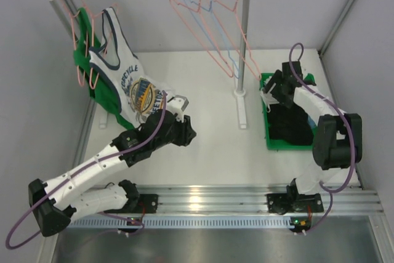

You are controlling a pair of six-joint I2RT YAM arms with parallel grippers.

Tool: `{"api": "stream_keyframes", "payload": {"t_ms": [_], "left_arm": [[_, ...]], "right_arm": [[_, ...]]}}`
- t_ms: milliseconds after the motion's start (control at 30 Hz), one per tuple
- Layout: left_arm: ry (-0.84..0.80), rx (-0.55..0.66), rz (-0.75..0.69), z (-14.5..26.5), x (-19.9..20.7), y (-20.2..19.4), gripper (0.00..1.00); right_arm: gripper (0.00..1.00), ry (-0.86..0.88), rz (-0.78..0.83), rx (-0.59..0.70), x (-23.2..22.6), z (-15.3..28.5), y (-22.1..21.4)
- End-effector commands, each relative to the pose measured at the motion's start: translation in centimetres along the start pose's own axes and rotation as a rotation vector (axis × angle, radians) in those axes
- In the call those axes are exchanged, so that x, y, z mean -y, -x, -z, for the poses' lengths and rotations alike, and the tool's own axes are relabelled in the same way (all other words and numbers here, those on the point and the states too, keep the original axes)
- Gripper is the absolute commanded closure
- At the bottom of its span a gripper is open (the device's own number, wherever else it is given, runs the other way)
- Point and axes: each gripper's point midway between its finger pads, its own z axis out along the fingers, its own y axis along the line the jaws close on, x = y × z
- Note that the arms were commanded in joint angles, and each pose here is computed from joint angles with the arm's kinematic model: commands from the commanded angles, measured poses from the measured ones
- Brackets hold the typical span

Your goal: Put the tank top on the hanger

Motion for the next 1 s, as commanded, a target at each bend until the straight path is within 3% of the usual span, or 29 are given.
{"api": "stream_keyframes", "payload": {"t_ms": [0,133,167,333,367,433,600,967], "left_arm": [[-0.003,0.034,-0.003,0.7,0.2,1.0,0.60],[0.001,0.027,-0.005,0.6,0.1,1.0,0.60],[-0.001,0.030,-0.003,0.7,0.2,1.0,0.60],[0.004,0.027,-0.004,0.6,0.1,1.0,0.60],[0.004,0.027,-0.004,0.6,0.1,1.0,0.60],[0.005,0.026,-0.004,0.6,0.2,1.1,0.60],[0.007,0.039,-0.005,0.8,0.2,1.5,0.60],[0.003,0.067,-0.013,1.1,0.5,2.6,0.60]], "right_arm": [[0.23,0.048,-0.044,0.057,-1.1,-0.7,1.4],[0.44,0.037,-0.046,0.046,-0.9,-1.8,1.0],[0.56,0.041,-0.047,0.046,-1.0,-1.9,1.0],[0.83,0.038,-0.033,0.061,-0.8,-1.7,1.4],[0.93,0.034,-0.025,0.058,-0.8,-1.5,1.4],[1.00,0.050,-0.012,0.080,-1.2,-0.4,2.2],[1.00,0.080,0.016,0.145,-1.7,3.3,4.1],[1.00,0.253,0.058,0.333,-3.9,17.2,8.3]]}}
